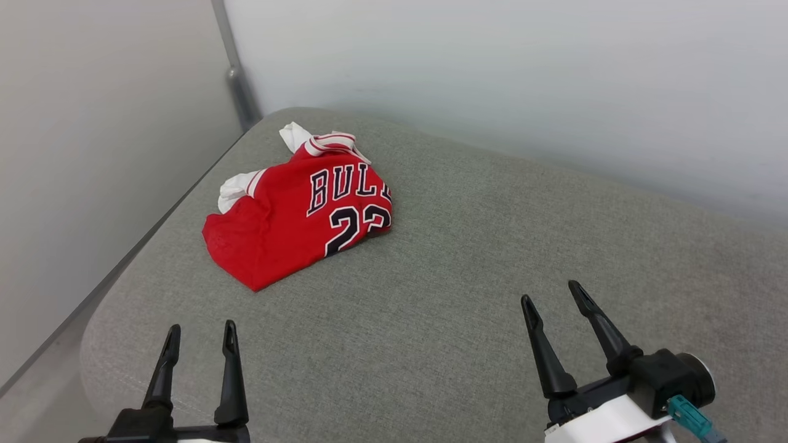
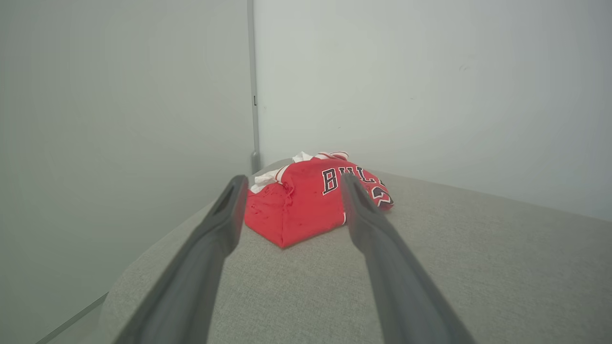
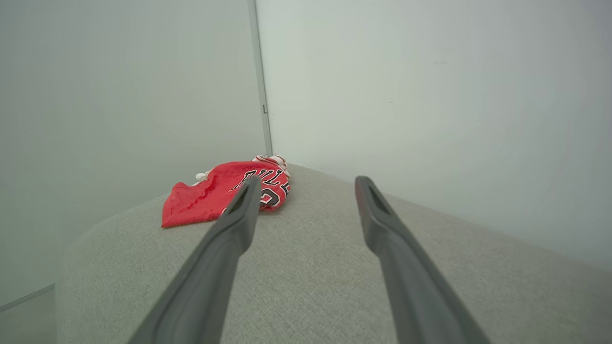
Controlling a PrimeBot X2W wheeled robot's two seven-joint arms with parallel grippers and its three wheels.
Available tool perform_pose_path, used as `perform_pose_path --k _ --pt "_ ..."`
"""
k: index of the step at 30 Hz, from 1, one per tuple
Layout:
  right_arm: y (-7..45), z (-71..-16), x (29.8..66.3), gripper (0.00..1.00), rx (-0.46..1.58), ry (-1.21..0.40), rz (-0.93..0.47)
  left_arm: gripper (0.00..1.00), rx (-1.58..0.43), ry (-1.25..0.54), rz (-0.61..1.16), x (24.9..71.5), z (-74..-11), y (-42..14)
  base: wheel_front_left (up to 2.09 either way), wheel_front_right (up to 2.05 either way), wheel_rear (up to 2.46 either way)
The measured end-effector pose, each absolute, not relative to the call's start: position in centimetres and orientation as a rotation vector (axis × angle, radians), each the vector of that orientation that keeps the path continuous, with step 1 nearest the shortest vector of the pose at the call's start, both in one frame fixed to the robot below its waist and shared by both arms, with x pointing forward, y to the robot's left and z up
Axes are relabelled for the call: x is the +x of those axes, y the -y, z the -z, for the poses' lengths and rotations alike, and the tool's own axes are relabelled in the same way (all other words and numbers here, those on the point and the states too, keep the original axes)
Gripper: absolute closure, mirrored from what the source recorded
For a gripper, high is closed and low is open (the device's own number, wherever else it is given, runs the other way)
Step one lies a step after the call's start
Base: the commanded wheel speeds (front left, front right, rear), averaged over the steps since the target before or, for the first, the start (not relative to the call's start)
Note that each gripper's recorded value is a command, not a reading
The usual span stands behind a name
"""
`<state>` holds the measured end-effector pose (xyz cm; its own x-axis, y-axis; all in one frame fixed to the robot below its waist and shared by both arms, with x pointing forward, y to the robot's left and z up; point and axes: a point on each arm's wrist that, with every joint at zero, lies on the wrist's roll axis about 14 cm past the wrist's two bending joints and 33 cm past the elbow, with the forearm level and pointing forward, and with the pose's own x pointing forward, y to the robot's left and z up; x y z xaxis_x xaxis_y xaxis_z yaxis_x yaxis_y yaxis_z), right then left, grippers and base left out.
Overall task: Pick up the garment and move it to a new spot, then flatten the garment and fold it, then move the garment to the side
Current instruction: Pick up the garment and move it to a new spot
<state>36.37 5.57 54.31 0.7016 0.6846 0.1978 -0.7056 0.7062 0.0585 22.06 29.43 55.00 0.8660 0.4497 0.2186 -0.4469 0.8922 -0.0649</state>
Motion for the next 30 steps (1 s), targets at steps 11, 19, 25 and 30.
perform_pose_path --k 11,19,25,30 --pt "-4.2 -52.1 39.7 0.00 0.097 0.146 -0.719 0.00 -0.021 0.246 -0.322 29.1 -56.3 -28.0 0.00 0.00 0.00" --pt "-1.1 -48.8 43.9 0.00 0.067 0.108 -0.639 0.00 0.024 0.088 -0.183 38.1 -52.5 -29.6 0.00 0.00 0.00" --pt "1.6 -44.9 45.8 0.00 0.049 0.037 -0.578 0.00 0.011 -0.109 -0.073 46.4 -51.6 -31.5 0.00 0.00 0.00" --pt "3.2 -43.1 46.9 0.00 0.039 0.011 -0.536 0.00 0.011 -0.296 -0.039 50.2 -50.0 -32.9 0.00 0.00 0.00"
